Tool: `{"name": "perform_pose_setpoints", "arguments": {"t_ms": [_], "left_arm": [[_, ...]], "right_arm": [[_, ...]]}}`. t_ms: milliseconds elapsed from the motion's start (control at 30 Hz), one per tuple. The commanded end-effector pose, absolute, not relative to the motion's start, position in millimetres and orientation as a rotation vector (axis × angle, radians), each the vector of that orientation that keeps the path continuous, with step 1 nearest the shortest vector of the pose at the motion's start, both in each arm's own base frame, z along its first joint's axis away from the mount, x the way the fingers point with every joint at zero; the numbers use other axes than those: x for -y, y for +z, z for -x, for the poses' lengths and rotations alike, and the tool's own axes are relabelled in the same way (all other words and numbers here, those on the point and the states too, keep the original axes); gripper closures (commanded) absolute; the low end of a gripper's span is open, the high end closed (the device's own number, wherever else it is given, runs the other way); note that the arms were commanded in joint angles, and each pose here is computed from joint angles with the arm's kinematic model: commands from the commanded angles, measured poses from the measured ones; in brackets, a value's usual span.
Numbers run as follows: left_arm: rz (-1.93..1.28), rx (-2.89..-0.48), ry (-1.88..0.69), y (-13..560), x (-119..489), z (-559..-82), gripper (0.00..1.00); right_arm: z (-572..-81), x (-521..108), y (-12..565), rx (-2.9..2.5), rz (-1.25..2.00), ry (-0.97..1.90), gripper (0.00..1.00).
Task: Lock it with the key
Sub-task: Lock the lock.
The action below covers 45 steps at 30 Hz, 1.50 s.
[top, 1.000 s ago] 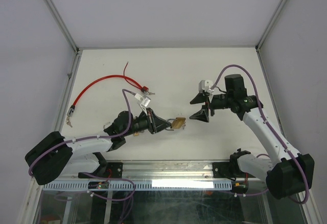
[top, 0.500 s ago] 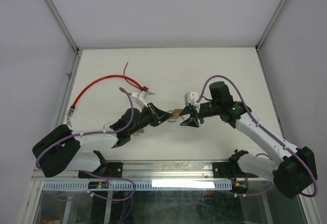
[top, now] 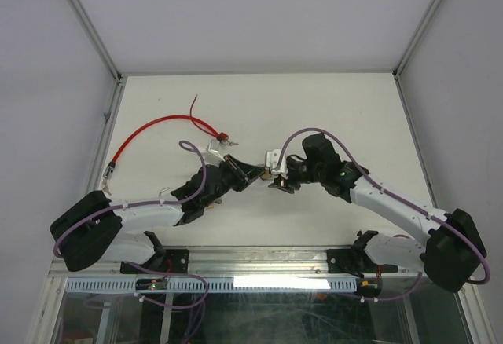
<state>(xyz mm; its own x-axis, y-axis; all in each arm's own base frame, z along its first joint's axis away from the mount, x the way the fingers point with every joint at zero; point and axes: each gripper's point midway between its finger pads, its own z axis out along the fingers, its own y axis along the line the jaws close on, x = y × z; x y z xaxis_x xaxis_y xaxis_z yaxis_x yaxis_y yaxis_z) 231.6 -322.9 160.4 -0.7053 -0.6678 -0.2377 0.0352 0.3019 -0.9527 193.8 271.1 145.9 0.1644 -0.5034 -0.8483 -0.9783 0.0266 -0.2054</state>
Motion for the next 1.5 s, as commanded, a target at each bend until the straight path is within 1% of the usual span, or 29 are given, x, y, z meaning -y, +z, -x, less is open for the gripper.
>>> {"name": "perform_pose_setpoints", "arguments": {"t_ms": [0, 167, 233, 367, 467, 533, 600, 667, 833, 933, 1000, 1133, 1200, 1367, 1467], "left_arm": [[0.633, -1.696, -1.696, 243, 337, -241, 1.00], [0.654, -1.681, -1.736, 246, 340, -241, 1.00], [0.664, -1.680, -1.752, 246, 342, -241, 1.00], [0.674, -1.675, -1.763, 245, 342, -241, 1.00], [0.683, -1.660, -1.766, 246, 338, -240, 1.00], [0.685, -1.652, -1.768, 246, 336, -240, 1.00], [0.683, -1.643, -1.773, 247, 335, -239, 1.00], [0.685, -1.640, -1.775, 247, 334, -238, 1.00], [0.685, -1.638, -1.798, 247, 335, -237, 1.00], [0.681, -1.638, -1.811, 246, 338, -237, 1.00], [0.680, -1.641, -1.814, 245, 338, -236, 1.00], [0.675, -1.634, -1.820, 245, 338, -236, 1.00], [0.666, -1.629, -1.820, 246, 337, -235, 0.99], [0.600, -1.595, -1.804, 247, 330, -230, 0.67], [0.542, -1.589, -1.773, 243, 324, -224, 0.56]], "right_arm": [[-221, -277, 156, -1.433, 1.533, 0.545, 0.55], [-220, -283, 147, -1.434, 1.563, 0.508, 0.61], [-218, -286, 144, -1.432, 1.581, 0.497, 0.67], [-217, -287, 145, -1.426, 1.599, 0.484, 0.86], [-212, -288, 147, -1.414, 1.612, 0.503, 0.94], [-209, -289, 149, -1.406, 1.620, 0.521, 0.97], [-208, -289, 153, -1.399, 1.619, 0.532, 0.98], [-207, -289, 153, -1.402, 1.617, 0.538, 0.96], [-209, -290, 148, -1.419, 1.616, 0.539, 0.74], [-210, -290, 147, -1.424, 1.614, 0.536, 0.72], [-211, -289, 148, -1.426, 1.610, 0.532, 0.78], [-209, -290, 153, -1.422, 1.600, 0.551, 0.97], [-206, -290, 157, -1.431, 1.597, 0.588, 1.00], [-202, -281, 172, -1.433, 1.563, 0.695, 1.00], [-200, -274, 184, -1.423, 1.524, 0.760, 1.00]]}}
